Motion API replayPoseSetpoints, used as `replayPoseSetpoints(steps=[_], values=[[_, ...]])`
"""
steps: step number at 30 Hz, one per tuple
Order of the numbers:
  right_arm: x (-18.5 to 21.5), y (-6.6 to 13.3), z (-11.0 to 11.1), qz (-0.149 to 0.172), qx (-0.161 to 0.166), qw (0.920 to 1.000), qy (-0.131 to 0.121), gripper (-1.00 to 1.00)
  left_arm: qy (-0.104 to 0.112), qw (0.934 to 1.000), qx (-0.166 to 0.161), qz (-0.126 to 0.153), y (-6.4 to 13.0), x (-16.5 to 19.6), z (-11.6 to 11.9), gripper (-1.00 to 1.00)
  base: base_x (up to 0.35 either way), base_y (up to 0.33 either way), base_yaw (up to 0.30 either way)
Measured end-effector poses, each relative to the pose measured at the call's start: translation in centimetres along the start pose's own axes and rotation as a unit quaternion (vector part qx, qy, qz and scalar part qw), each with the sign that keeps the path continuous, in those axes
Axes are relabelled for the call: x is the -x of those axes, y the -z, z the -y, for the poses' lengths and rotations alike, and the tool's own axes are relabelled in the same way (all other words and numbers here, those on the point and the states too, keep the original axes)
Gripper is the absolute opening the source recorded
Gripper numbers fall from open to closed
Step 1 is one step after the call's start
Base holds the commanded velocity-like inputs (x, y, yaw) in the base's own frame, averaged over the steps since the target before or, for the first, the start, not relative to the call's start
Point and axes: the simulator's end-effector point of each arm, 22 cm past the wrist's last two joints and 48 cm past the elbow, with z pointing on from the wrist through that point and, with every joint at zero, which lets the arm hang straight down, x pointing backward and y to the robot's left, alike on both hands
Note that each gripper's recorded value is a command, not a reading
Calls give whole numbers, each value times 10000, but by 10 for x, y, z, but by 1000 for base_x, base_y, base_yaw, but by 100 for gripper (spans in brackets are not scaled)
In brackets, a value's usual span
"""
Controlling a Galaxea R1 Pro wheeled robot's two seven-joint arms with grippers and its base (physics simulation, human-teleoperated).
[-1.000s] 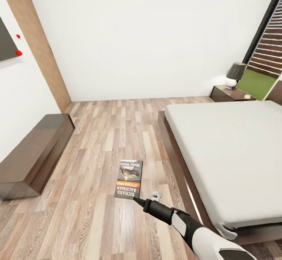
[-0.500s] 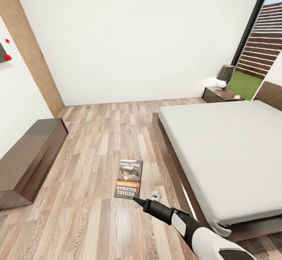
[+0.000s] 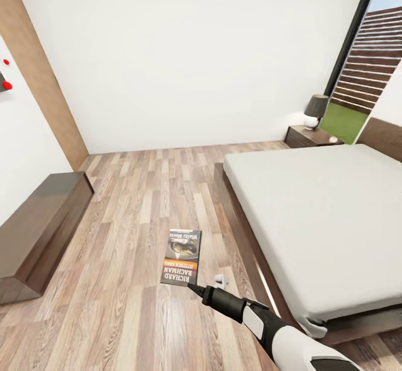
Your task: In the bedroom, move the book from the bed onto either nightstand, and place the two sandals side by side next to the bed.
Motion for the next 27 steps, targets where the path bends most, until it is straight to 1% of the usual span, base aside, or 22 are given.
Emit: replayPoseSetpoints(steps=[11, 27], values=[[-19, 5, 2, -91, -56, 9999, -129, -100, 9, 10000, -6, 64, 0, 5, 0, 100, 0, 0, -157], [-19, 8, -3, -87, -45, 9999, -105, -100, 36, 9999, -11, 167, 0, 14, 1, 100, 0, 0, -159]])
